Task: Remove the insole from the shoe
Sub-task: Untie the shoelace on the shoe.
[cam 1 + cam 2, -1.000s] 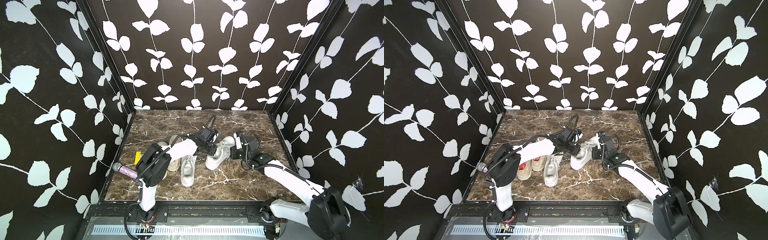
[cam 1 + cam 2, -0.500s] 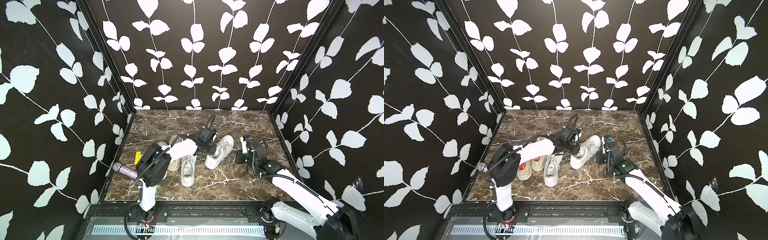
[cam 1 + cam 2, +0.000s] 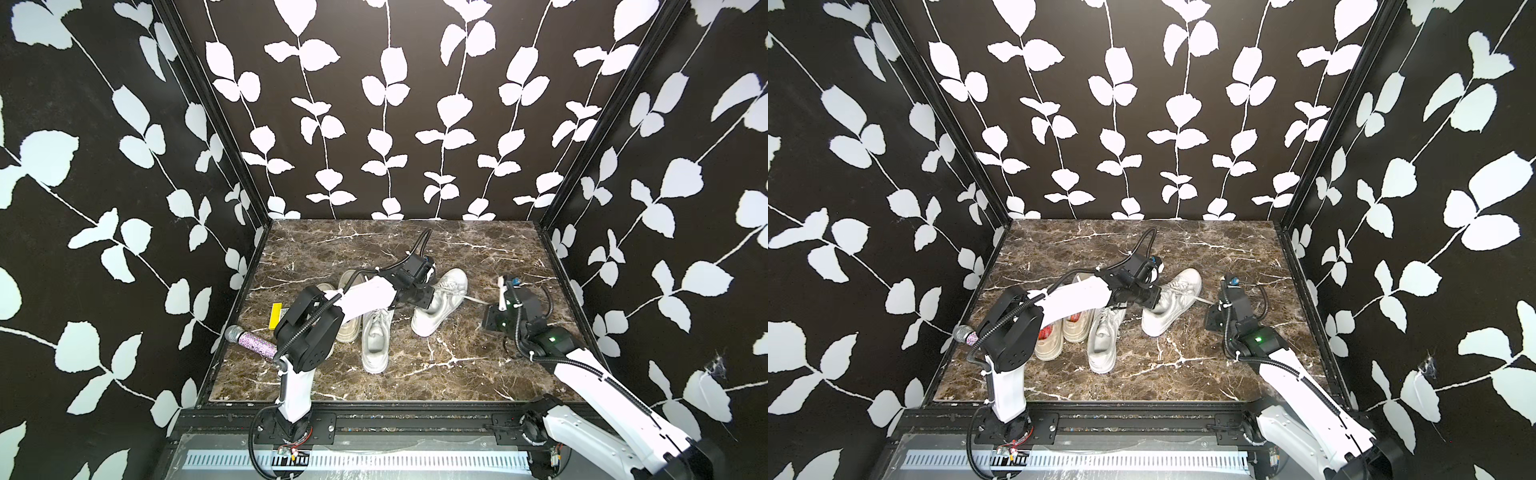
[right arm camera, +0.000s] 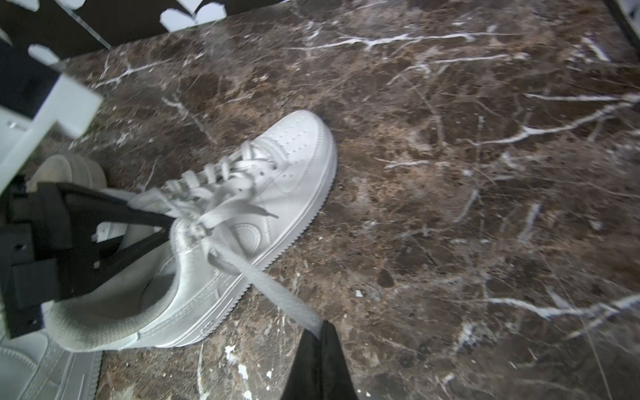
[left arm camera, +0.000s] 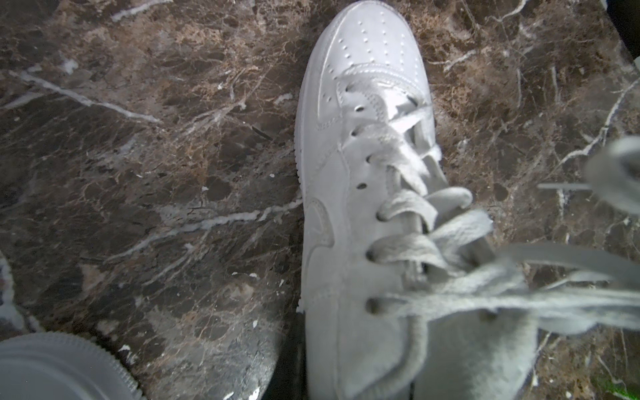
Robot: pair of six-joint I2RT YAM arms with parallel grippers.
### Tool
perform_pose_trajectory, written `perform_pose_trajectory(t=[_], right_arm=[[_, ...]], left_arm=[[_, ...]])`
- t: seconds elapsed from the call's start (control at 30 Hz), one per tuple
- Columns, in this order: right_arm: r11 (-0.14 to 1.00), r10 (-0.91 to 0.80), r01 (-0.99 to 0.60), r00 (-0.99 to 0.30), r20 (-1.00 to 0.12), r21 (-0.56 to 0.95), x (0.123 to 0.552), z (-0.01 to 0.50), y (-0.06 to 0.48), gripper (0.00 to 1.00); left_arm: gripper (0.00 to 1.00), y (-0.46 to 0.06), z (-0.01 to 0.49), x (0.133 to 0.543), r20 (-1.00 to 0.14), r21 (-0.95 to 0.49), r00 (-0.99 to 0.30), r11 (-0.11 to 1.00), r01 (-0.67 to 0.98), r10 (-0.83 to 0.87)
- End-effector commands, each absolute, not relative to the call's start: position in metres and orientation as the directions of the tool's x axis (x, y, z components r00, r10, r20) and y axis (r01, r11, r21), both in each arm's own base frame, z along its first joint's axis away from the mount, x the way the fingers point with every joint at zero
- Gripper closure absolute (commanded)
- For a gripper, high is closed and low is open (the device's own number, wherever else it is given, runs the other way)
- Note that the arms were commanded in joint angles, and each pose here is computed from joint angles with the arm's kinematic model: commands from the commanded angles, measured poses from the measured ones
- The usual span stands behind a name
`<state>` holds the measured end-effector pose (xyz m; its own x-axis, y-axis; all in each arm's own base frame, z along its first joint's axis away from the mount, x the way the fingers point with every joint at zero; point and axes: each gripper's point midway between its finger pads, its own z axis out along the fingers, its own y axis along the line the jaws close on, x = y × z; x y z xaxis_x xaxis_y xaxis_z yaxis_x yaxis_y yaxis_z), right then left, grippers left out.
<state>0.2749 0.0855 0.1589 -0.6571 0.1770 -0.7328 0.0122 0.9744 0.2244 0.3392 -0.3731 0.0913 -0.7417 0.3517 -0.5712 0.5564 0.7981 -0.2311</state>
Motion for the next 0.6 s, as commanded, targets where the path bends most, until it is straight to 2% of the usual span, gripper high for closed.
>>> perform_pose_trajectory(t=[0.0, 0.13, 0.57], right_arm=[[0.969, 0.241, 0.113, -0.651, -0.72, 0.222, 0.269, 0.153, 0.063, 1.0], [0.955, 0.296, 0.195, -0.656, -0.694, 0.222, 0.261, 0.15, 0.045, 1.0], [0.923, 0.363, 0.339, -0.597, -0.715, 0.185, 0.237, 0.17, 0.0, 1.0]], left_arm=[[1.0, -0.363, 0.11, 0.362, -0.622, -0.201, -0.725, 0.835, 0.512, 0.295], [1.0, -0.363, 0.108, 0.36, -0.615, -0.212, -0.732, 0.832, 0.512, 0.293], [1.0, -0.356, 0.106, 0.357, -0.613, -0.191, -0.728, 0.836, 0.514, 0.307]])
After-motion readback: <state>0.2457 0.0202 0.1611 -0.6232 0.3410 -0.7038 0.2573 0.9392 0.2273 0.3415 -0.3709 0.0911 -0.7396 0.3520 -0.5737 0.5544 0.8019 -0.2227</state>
